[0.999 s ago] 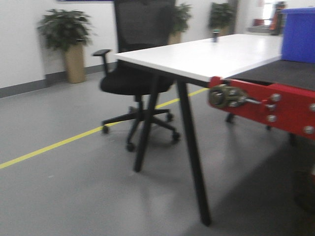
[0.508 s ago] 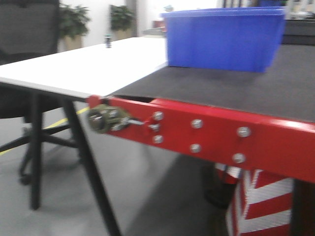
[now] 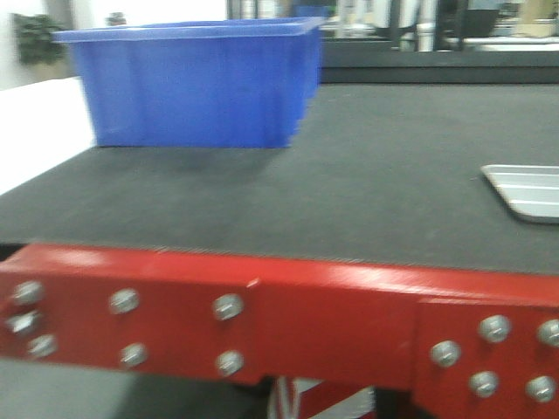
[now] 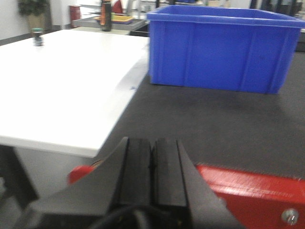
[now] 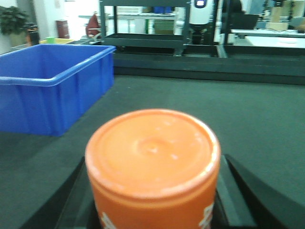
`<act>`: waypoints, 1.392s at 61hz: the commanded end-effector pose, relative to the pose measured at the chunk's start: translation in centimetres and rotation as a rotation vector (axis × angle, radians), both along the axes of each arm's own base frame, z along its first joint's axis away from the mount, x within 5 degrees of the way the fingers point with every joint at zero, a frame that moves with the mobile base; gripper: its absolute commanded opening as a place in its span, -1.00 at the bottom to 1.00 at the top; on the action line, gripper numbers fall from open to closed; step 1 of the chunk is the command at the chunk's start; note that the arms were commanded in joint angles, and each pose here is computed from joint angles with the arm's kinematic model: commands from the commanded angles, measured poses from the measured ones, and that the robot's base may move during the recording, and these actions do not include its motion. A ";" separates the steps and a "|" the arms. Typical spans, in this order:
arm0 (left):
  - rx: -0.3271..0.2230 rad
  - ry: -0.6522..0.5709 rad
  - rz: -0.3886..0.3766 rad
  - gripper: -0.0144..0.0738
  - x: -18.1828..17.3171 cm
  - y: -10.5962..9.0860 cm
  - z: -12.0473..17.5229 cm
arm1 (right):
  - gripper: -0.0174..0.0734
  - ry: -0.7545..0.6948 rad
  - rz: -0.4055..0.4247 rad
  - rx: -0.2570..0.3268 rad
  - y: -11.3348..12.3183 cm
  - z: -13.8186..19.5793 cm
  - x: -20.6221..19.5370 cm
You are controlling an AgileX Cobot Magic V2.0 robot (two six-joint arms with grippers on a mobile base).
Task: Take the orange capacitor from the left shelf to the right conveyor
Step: 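Drive and turn the base to face the dark conveyor belt, then lower the held cylinder onto the metal tray on the conveyor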
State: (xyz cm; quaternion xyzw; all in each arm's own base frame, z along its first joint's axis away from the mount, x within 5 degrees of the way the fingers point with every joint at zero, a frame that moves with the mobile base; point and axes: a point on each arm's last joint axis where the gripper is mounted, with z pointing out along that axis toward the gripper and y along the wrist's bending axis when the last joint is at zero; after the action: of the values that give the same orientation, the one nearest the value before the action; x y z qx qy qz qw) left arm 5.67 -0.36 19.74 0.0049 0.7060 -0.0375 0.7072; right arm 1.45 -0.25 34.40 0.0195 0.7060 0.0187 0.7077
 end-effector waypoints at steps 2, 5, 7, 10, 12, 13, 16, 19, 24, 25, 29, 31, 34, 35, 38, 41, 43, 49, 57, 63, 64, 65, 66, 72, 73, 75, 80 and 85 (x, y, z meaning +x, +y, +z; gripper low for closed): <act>-0.010 -0.104 0.003 -0.96 -0.1 0.1 1.0 | -0.47 -0.101 -0.009 -0.015 0.0 1.6 -0.1; -0.010 -0.104 0.003 -0.96 -0.1 0.1 1.0 | -0.47 -0.101 -0.009 -0.015 0.0 1.6 -0.1; -0.010 -0.104 0.003 -0.96 -0.1 0.1 1.0 | -0.47 -0.101 -0.009 -0.015 0.0 1.6 -0.1; -0.010 -0.104 0.001 -0.96 -0.1 0.0 1.0 | -0.47 -0.101 -0.009 -0.015 0.0 1.6 -0.1; -0.010 -0.104 0.001 -0.96 -0.1 0.0 1.0 | -0.47 -0.101 -0.009 -0.015 0.0 1.6 -0.1; -0.010 -0.104 0.001 -0.96 -0.1 0.0 1.0 | -0.47 -0.101 -0.009 -0.015 0.0 1.6 -0.1; -0.010 -0.104 0.001 -0.96 -0.1 0.0 1.0 | -0.47 -0.101 -0.009 -0.015 0.0 1.6 -0.1; -0.010 -0.104 0.001 -0.96 -0.1 0.0 1.0 | -0.47 -0.101 -0.009 -0.015 0.0 1.6 -0.1; -0.010 -0.104 0.001 -0.96 -0.1 0.0 1.0 | -0.47 -0.101 -0.009 -0.015 0.0 1.6 -0.1; -0.010 -0.104 0.001 -0.96 -0.1 0.0 1.0 | -0.47 -0.101 -0.009 -0.015 0.0 1.6 -0.1; -0.010 -0.104 -0.001 -0.96 -0.1 0.0 1.0 | -0.47 -0.101 -0.009 -0.015 0.0 1.6 -0.1; -0.010 -0.104 -0.001 -0.96 -0.1 0.0 1.0 | -0.47 -0.101 -0.009 -0.015 0.0 1.6 -0.1; -0.010 -0.104 -0.001 -0.96 -0.1 0.0 1.0 | -0.47 -0.101 -0.009 -0.015 0.0 1.6 -0.1; -0.010 -0.104 -0.001 -0.96 -0.1 0.0 1.0 | -0.47 -0.101 -0.009 -0.015 0.0 1.6 -0.1; -0.010 -0.104 -0.001 -0.96 -0.1 0.0 1.0 | -0.47 -0.101 -0.009 -0.015 0.0 1.6 -0.1; -0.010 -0.104 -0.001 -0.96 -0.1 0.0 1.0 | -0.47 -0.101 -0.009 -0.015 0.0 1.6 -0.1; -0.010 -0.104 -0.001 -0.96 -0.1 0.0 1.0 | -0.47 -0.101 -0.009 -0.015 0.0 1.6 -0.1; -0.010 -0.104 -0.001 -0.96 -0.1 0.0 1.0 | -0.47 -0.101 -0.009 -0.015 0.0 1.6 -0.1; -0.010 -0.104 -0.001 -0.96 -0.1 0.0 1.0 | -0.47 -0.101 -0.009 -0.015 0.0 1.6 -0.1; -0.010 -0.104 -0.001 -0.96 -0.1 0.0 1.0 | -0.47 -0.101 -0.009 -0.015 0.0 1.6 -0.1; -0.010 -0.104 -0.001 -0.96 -0.1 0.0 1.0 | -0.47 -0.101 -0.009 -0.015 0.0 1.6 -0.1; -0.010 -0.104 -0.001 -0.96 -0.1 0.0 1.0 | -0.47 -0.101 -0.009 -0.015 0.0 1.6 -0.1; -0.010 -0.104 -0.001 -0.96 -0.1 0.0 1.0 | -0.47 -0.101 -0.009 -0.015 0.0 1.6 -0.1; -0.010 -0.104 -0.001 -0.96 -0.1 0.0 1.0 | -0.47 -0.101 -0.009 -0.015 0.0 1.6 -0.1; -0.010 -0.104 -0.001 -0.96 -0.1 0.0 1.0 | -0.47 -0.101 -0.009 -0.015 0.0 1.6 -0.1; -0.010 -0.104 -0.001 -0.96 -0.1 0.0 1.0 | -0.47 -0.101 -0.009 -0.015 0.0 1.6 -0.1; -0.010 -0.104 -0.001 -0.96 -0.1 0.0 1.0 | -0.47 -0.101 -0.009 -0.015 0.0 1.6 -0.1; -0.010 -0.104 -0.001 -0.96 -0.1 0.0 1.0 | -0.47 -0.101 -0.009 -0.015 0.0 1.6 -0.1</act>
State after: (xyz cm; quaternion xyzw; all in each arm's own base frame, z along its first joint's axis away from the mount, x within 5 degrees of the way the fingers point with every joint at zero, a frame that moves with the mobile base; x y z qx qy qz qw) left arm 5.66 -0.37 19.74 0.0055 0.7060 -0.0381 0.7072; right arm 1.45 -0.25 34.40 0.0195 0.7060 0.0187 0.7077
